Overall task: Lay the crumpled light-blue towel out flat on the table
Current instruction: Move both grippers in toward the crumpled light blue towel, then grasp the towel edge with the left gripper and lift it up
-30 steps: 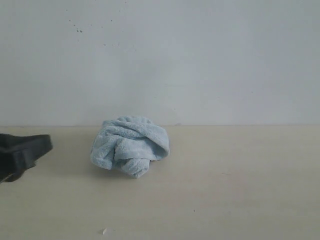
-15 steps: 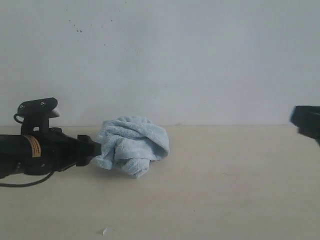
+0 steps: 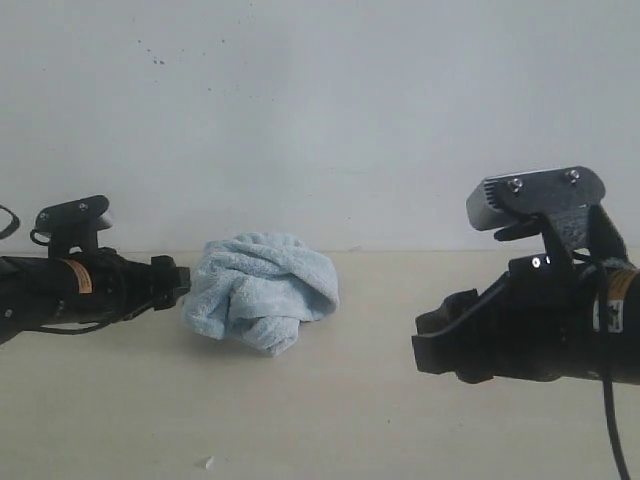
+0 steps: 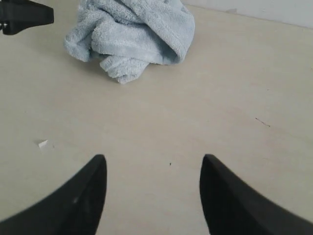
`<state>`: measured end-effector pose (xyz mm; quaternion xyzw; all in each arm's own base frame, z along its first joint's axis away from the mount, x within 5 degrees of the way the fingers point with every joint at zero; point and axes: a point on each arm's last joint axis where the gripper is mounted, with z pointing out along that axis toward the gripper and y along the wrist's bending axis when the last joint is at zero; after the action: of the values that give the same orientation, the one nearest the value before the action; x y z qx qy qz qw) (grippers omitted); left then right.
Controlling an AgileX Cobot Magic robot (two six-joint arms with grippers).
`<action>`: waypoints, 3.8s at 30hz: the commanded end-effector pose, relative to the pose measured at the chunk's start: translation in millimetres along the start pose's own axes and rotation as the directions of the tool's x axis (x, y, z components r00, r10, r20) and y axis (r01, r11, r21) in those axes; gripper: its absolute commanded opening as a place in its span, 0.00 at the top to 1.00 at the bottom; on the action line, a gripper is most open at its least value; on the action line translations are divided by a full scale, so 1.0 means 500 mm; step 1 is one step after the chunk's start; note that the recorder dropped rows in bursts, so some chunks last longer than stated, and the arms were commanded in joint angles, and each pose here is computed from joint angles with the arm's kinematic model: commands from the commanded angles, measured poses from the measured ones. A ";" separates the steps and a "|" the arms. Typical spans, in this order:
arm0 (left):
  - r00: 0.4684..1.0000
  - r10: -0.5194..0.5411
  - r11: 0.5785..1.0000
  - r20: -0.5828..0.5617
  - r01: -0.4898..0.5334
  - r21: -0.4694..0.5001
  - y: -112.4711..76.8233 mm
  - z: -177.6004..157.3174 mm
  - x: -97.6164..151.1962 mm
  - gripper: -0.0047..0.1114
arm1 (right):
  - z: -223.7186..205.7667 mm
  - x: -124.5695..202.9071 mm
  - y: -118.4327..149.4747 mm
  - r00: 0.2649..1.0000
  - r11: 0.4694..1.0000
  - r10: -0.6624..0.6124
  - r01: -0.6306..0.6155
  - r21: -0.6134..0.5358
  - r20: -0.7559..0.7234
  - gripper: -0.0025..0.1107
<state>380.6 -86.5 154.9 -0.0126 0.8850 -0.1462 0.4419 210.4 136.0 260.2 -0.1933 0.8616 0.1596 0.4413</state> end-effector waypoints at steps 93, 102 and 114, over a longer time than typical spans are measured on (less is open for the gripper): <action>0.984 0.176 0.946 -0.024 -0.162 0.281 -0.130 -0.044 -0.053 0.92 | 0.036 0.008 0.001 0.994 0.994 -0.111 0.111 -0.004 -0.019 0.52; 0.948 0.175 0.914 0.264 -0.256 0.314 -0.161 -0.314 -0.134 0.92 | 0.042 0.017 0.030 0.989 0.989 -0.140 0.137 -0.051 -0.039 0.52; 0.799 0.152 0.939 0.582 -0.301 0.168 -0.153 -0.567 -0.193 0.92 | 0.015 0.051 0.162 0.961 0.930 -0.273 0.254 -0.264 -0.038 0.52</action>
<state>217.8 -81.5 403.8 0.1212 0.6927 -0.2089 0.6795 166.0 204.9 241.8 -0.3735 0.8119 0.1973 0.4030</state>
